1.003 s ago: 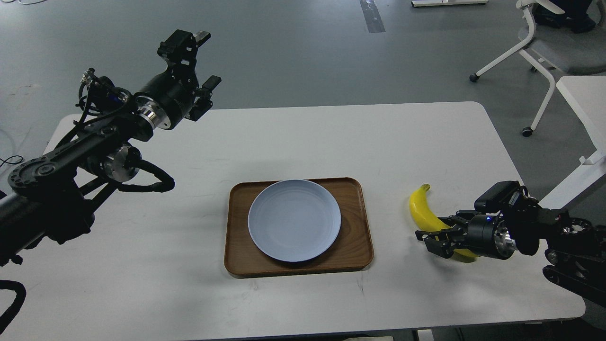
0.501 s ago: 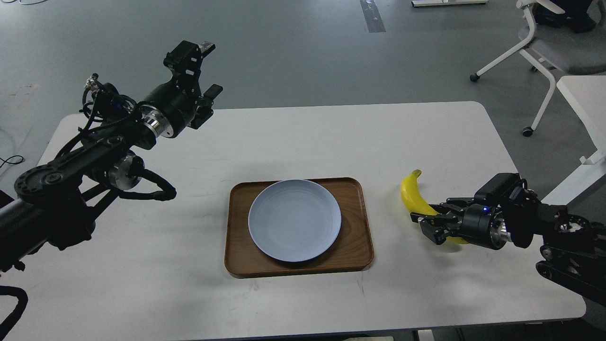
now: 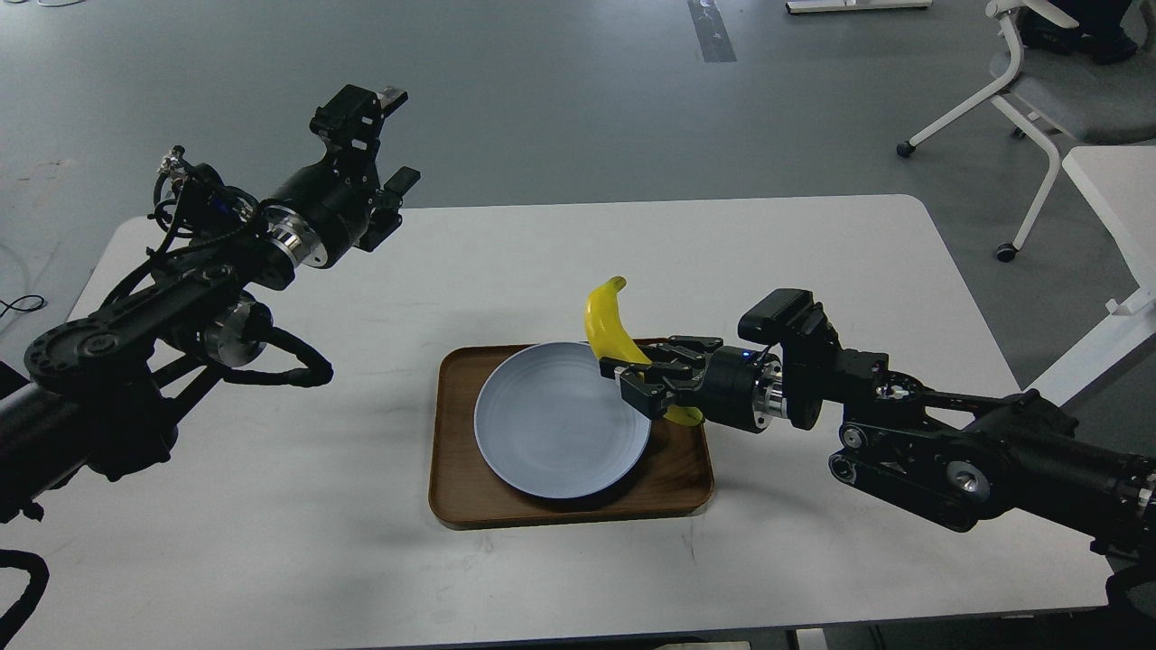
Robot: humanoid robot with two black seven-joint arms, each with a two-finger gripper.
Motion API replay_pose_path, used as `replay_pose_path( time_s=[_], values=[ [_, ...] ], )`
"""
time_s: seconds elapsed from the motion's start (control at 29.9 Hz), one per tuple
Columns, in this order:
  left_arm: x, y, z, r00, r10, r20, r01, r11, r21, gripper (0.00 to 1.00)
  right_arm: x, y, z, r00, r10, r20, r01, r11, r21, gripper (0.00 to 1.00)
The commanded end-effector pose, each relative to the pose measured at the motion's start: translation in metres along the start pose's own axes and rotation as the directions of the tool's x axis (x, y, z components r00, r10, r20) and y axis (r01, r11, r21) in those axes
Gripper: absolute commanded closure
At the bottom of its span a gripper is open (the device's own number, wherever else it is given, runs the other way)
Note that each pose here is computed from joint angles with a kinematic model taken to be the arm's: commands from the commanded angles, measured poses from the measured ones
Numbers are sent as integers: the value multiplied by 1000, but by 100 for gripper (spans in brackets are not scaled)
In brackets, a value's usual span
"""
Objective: Place banana on plate with both arms
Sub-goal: 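Carry the banana with the right gripper over the blue plate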
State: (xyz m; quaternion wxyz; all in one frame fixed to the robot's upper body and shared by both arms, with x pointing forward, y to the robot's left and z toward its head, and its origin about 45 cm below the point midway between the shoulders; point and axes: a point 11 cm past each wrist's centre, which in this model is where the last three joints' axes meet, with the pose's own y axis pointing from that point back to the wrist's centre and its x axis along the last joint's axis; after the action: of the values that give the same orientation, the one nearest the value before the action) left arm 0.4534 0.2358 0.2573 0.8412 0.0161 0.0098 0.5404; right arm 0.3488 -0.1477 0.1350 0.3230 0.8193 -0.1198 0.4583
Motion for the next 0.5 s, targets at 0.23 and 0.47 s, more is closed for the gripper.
replay_pose_path(
  time_s=[0.23, 0.47],
  values=[
    [-1, 1, -3, 1000, -1, -4, 1, 1000, 3, 2, -8, -13, -6, 999, -27, 36, 28, 999, -19, 100],
    [-3, 1, -6, 1000, -4, -8, 4, 1000, 8, 2, 7, -22, -14, 990, 3, 140, 2, 999, -36, 100]
  ],
)
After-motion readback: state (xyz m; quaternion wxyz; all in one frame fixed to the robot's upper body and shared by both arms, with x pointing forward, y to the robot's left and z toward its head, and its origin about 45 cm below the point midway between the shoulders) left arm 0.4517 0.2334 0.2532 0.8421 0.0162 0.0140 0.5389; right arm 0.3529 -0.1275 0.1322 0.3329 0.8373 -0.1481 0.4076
